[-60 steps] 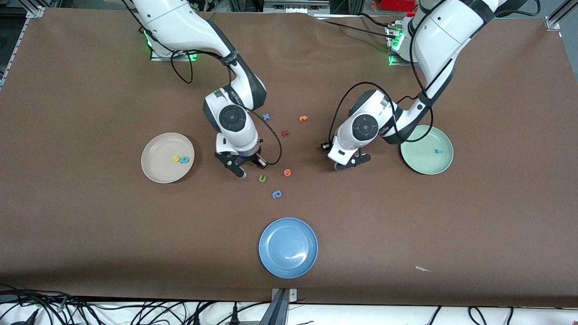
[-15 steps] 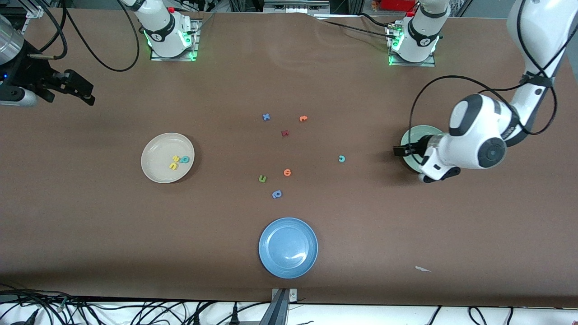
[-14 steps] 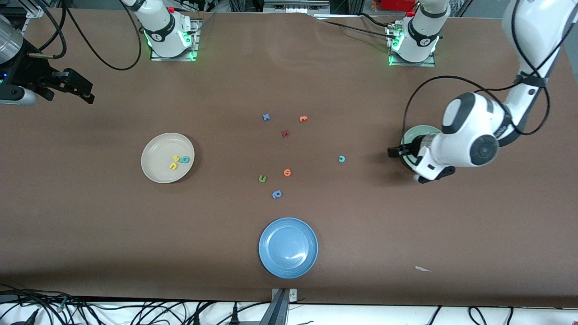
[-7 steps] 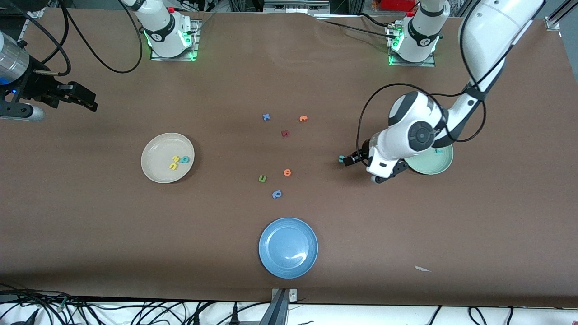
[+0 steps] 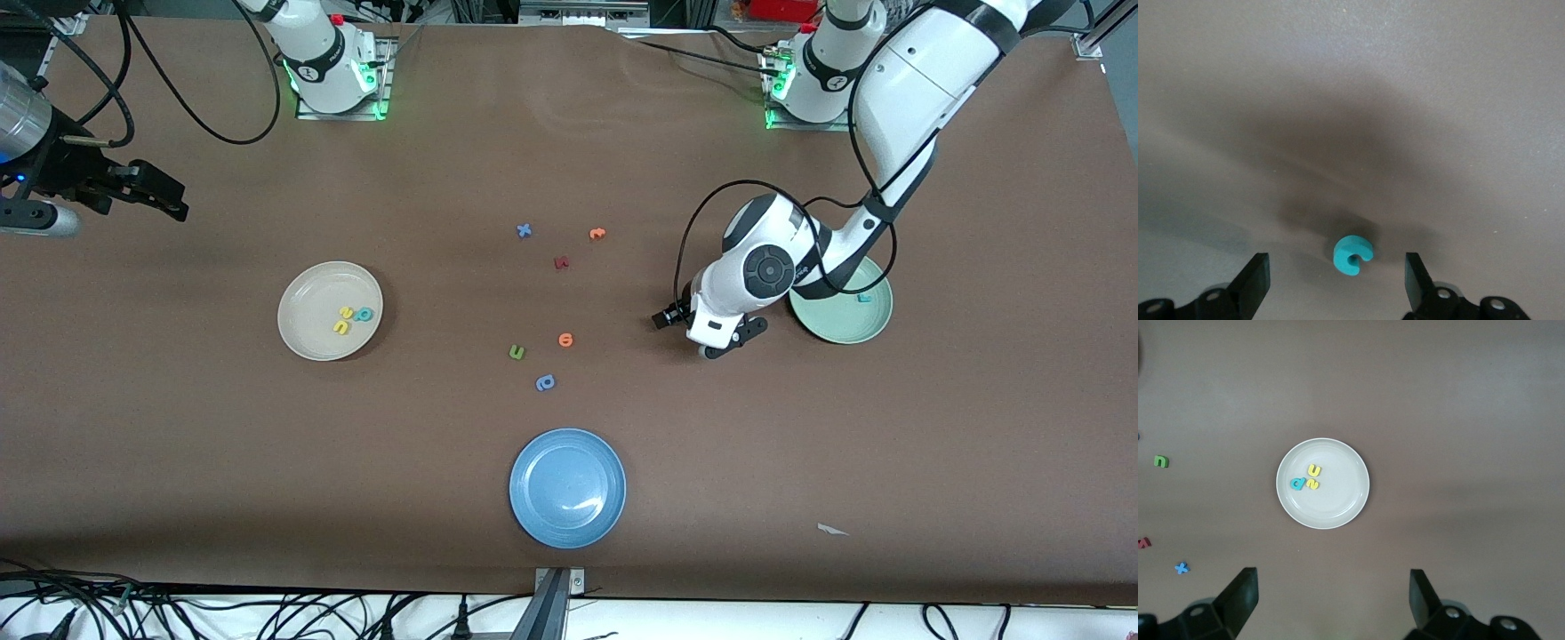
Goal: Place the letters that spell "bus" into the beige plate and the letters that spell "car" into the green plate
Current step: 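Grasp the cyan letter c with the left gripper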
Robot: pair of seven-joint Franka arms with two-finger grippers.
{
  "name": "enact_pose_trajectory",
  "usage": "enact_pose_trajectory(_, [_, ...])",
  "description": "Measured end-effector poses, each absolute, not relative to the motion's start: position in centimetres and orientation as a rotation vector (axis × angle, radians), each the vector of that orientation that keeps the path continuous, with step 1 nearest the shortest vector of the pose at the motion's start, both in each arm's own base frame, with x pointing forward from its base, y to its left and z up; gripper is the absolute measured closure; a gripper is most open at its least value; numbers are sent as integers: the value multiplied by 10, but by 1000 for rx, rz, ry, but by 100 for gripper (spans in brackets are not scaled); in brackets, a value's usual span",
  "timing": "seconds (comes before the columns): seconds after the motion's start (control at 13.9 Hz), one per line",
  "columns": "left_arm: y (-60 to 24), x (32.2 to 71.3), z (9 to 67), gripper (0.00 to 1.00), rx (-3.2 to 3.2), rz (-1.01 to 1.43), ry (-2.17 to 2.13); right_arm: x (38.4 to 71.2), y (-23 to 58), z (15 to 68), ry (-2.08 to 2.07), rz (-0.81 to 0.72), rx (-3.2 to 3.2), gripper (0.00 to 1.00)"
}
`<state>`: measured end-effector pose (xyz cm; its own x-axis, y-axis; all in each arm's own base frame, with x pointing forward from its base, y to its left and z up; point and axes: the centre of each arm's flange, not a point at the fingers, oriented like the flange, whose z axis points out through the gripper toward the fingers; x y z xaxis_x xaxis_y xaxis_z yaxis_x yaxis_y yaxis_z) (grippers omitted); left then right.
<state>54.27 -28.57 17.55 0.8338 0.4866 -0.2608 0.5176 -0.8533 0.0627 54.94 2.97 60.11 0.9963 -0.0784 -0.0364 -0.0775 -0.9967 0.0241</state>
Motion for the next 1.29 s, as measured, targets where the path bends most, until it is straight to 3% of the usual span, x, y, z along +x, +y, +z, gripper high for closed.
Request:
enact_pose_trajectory(0.29, [-287,541,172,18,2886,-361,795,550,30,601,-122,-57,3116,0])
enact_pose_trajectory(0.43, [-290,539,171,29,2891,-362,787,550,30,602,-122,-51,3117,0])
enact_pose_trajectory(0.5, [-292,538,170,30,2895,-363,784,551,30,602,-122,-41,3117,0])
enact_pose_trajectory(0.57, [-294,537,170,38,2897,-364,781,551,30,603,-122,-34,3118,0])
enact_pose_trajectory(1.0, [-298,534,166,42,2920,-353,782,551,30,603,-122,-31,3118,0])
enact_pose_trajectory(1.29, [-299,536,168,53,2922,-339,782,551,30,603,-122,-31,3118,0])
